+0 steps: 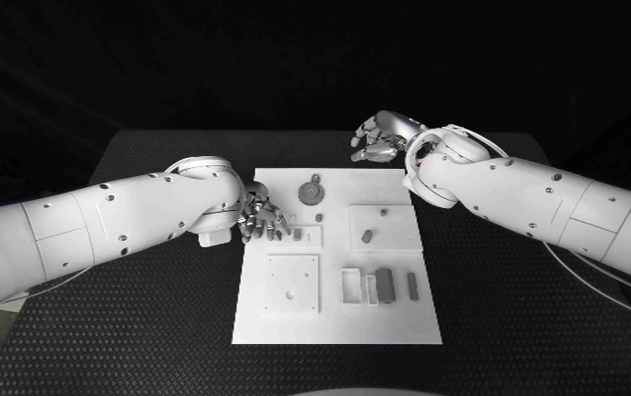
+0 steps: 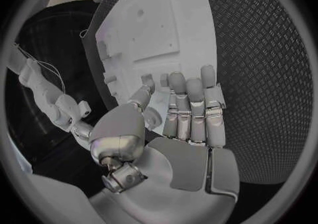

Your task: Assemble the parts on the task board

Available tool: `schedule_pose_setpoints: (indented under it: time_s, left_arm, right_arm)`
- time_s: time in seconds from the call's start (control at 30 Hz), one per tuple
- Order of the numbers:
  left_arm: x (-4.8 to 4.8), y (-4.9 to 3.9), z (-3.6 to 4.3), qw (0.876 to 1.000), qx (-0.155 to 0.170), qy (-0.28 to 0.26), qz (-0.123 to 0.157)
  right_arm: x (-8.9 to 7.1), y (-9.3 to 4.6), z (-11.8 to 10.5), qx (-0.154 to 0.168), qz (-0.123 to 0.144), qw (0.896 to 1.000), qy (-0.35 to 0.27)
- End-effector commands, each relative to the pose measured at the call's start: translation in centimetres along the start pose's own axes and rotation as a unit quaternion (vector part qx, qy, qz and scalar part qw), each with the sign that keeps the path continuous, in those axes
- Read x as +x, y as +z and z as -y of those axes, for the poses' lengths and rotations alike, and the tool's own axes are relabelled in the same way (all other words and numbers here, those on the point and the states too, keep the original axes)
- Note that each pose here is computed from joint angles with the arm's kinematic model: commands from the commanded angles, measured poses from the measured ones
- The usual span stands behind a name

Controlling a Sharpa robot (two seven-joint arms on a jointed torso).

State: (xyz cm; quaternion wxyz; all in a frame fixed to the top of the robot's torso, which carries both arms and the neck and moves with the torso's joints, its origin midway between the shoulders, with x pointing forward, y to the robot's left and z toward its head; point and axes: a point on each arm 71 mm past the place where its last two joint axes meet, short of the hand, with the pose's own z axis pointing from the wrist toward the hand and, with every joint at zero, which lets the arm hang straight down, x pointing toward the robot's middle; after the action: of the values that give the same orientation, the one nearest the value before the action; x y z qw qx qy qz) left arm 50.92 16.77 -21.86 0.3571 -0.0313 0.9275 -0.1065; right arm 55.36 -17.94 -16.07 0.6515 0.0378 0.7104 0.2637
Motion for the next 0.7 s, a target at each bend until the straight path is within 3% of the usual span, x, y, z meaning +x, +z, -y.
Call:
schedule_pose_setpoints:
  time_s: [0.03, 0.7]
  left_arm:
    - [-0.02, -0.06, 0.26, 1.0, 0.007, -0.001, 0.006]
    - [-0.1, -0.08, 0.3, 1.0, 0.011, -0.004, 0.012]
  right_arm:
    - [0.11, 0.0, -0.08, -0.004, -0.005, 1.0, -0.005]
    - [0.38, 0.05, 0.1, -0.002, -0.006, 1.0, -0.005]
